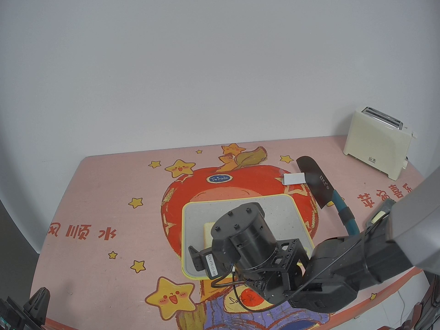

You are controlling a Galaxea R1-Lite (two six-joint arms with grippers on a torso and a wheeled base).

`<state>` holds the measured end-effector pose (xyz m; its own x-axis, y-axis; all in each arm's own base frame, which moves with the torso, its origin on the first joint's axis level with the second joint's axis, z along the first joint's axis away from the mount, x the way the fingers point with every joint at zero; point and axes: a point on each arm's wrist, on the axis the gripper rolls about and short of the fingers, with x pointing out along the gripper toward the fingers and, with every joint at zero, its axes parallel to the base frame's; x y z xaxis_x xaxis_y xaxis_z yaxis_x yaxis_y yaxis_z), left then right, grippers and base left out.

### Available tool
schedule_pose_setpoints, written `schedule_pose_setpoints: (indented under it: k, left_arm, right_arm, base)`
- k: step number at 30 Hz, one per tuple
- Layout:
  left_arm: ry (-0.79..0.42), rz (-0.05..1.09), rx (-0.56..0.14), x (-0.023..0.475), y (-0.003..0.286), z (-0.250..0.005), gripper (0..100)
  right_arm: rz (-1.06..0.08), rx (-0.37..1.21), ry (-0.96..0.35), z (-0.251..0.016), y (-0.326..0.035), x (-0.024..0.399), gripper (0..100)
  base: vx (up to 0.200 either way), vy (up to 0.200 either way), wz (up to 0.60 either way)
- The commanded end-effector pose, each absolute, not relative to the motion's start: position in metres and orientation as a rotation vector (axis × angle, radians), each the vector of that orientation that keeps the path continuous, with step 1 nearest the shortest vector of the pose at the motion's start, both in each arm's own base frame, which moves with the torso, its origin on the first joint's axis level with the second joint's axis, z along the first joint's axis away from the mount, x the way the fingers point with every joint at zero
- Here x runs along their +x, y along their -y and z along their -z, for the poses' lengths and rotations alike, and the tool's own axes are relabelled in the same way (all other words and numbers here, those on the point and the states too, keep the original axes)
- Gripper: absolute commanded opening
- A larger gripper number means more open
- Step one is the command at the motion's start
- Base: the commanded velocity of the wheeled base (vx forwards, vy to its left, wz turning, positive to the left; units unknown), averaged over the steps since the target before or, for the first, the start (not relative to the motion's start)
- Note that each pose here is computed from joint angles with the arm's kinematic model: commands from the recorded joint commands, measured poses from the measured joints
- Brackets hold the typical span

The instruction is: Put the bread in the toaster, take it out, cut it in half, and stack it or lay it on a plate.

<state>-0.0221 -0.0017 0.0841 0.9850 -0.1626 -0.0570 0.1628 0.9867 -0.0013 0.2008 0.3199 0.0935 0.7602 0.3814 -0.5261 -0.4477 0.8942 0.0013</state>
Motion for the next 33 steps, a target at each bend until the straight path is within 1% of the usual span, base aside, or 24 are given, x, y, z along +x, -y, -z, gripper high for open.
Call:
schedule_pose_setpoints:
  k: [1, 9, 10, 19, 24, 31, 33]
  left_arm:
    - [-0.059, 0.164, 0.004, -0.022, 0.002, -0.084, 0]
    - [-0.059, 0.164, 0.002, -0.022, 0.002, -0.084, 0]
    - [-0.059, 0.163, 0.002, -0.022, 0.002, -0.084, 0]
    - [-0.059, 0.163, 0.002, -0.022, 0.002, -0.084, 0]
    - [-0.059, 0.161, 0.002, -0.022, 0.002, -0.084, 0]
    - [-0.059, 0.163, 0.002, -0.022, 0.002, -0.084, 0]
    - [-0.059, 0.164, 0.002, -0.022, 0.002, -0.084, 0]
  right_arm:
    - [-0.45, -0.137, -0.553, -0.087, -0.323, 0.202, 100]
    - [-0.448, -0.139, -0.553, -0.087, -0.323, 0.203, 100]
    - [-0.45, -0.138, -0.554, -0.087, -0.323, 0.203, 0]
    - [-0.456, -0.139, -0.552, -0.088, -0.323, 0.2, 0]
    - [-0.454, -0.117, -0.533, -0.099, -0.319, 0.201, 0]
    - [-0.455, -0.091, -0.515, -0.121, -0.295, 0.193, 0]
    - [-0.456, -0.082, -0.511, -0.129, -0.284, 0.19, 0]
  base:
    - [0.0, 0.0, 0.0]
    - [0.0, 0.0, 0.0]
    - [0.0, 0.0, 0.0]
    - [0.0, 0.0, 0.0]
    - [0.0, 0.0, 0.0]
    - [0.0, 0.0, 0.0]
    - [0.0, 0.0, 0.0]
